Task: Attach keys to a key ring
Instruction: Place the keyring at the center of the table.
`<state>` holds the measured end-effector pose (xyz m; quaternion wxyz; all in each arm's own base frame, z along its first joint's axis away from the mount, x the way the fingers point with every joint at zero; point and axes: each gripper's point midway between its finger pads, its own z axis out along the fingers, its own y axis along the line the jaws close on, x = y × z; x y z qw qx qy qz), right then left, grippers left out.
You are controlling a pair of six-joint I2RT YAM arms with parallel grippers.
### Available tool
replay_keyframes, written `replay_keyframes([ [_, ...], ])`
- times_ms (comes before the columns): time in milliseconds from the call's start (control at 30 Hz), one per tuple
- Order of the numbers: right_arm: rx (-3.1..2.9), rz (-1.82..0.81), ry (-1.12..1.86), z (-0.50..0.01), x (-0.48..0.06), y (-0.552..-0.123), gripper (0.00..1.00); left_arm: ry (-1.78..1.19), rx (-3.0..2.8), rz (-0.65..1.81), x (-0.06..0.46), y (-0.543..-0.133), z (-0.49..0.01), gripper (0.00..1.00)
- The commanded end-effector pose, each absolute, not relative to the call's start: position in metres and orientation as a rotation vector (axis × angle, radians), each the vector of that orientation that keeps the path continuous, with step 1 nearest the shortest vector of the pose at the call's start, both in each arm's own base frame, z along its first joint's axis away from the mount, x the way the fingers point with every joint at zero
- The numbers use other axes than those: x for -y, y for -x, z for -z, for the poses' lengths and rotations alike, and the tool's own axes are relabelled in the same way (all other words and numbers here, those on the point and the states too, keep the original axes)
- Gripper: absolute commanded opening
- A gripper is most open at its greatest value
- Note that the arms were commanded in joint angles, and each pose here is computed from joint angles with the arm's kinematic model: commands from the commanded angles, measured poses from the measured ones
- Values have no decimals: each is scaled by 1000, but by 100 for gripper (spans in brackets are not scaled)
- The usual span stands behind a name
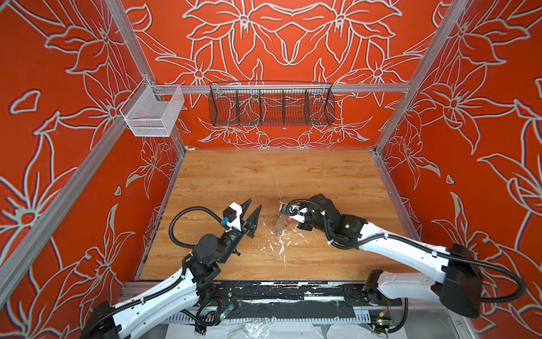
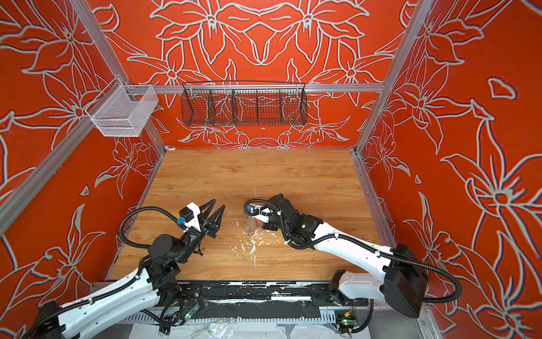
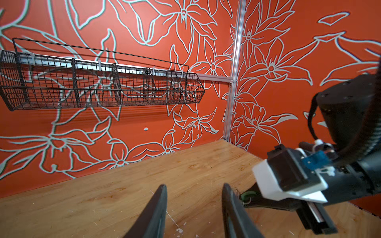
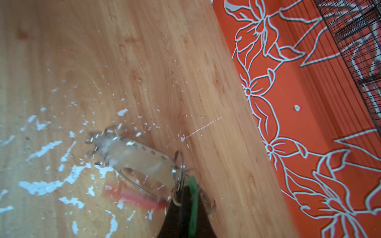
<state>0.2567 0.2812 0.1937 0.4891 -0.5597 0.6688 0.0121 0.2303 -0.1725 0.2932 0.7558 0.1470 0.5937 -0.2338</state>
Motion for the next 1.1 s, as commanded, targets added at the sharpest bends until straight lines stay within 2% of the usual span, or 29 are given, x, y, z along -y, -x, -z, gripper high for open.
replay_keyframes([
  [0,-1683,-202,1266,-189,-287,-242,0,-300,-1272,495,168,-232,-299,44],
  [500,-1903,-299,1121,-181,-295,-249,0,-289,-1263,494,164,-229,-300,44],
  [1067,-2082,-302,1083,-147,-343,-277,0,-286,-1254,495,162,-228,-301,44],
])
